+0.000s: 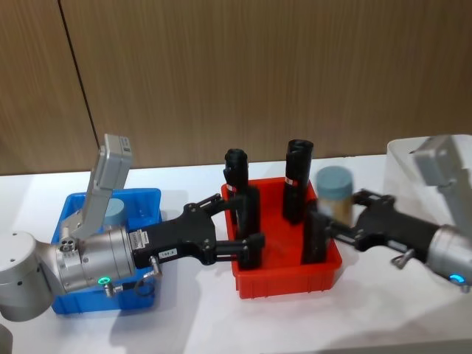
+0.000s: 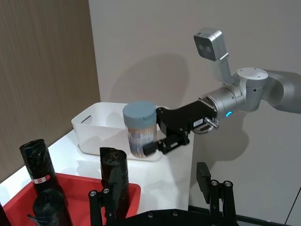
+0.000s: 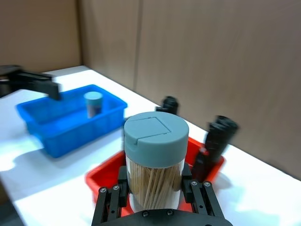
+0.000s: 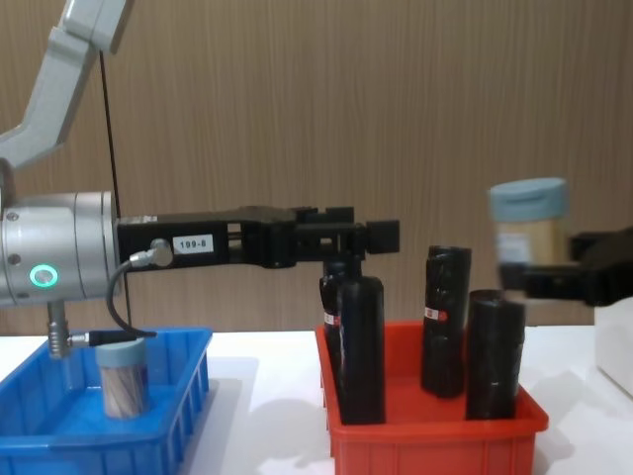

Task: Pick the cotton swabs from the blue box and place them into the white box.

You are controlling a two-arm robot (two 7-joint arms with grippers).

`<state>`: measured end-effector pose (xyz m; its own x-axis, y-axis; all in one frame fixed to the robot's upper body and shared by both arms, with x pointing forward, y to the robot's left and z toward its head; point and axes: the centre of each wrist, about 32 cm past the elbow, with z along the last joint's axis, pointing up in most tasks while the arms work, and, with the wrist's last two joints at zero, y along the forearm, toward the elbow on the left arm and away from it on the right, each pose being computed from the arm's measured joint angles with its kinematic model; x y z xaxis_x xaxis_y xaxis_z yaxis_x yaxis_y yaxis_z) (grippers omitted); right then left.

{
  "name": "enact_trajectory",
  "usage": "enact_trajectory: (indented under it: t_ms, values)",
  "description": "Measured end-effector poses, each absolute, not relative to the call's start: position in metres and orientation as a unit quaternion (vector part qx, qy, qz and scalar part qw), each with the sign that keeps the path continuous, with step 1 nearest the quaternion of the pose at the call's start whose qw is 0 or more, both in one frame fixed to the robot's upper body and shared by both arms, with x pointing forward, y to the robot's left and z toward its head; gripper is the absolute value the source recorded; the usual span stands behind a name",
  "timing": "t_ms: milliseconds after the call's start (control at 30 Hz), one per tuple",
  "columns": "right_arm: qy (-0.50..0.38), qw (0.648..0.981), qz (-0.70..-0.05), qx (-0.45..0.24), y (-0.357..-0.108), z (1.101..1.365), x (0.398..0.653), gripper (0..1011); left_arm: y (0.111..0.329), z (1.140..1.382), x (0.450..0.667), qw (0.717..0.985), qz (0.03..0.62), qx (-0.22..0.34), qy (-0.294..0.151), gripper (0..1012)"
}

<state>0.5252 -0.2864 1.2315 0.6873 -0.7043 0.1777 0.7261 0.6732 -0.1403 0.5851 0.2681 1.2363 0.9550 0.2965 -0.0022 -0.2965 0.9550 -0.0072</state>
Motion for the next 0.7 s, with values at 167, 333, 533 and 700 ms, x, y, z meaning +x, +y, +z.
enact_trajectory:
  t_ms: [167, 333, 533, 700]
  values:
    - [-0.054, 0.897, -0.429, -0.095, -0.306, 1.233, 0.525, 641, 0.268, 1.236, 0.585, 0.989, 0.15, -0.004, 0.001, 1004]
    - [-0.054, 0.881, -0.462, -0.091, -0.322, 1.235, 0.525, 641, 0.268, 1.236, 0.585, 0.989, 0.15, -0.004, 0.001, 1004]
    - [-0.05, 0.857, -0.505, -0.085, -0.34, 1.235, 0.526, 641, 0.268, 1.236, 0.585, 0.989, 0.15, -0.004, 0.001, 1004]
    - [-0.045, 0.835, -0.541, -0.084, -0.355, 1.235, 0.531, 641, 0.268, 1.236, 0.585, 0.989, 0.15, -0.004, 0.001, 1004]
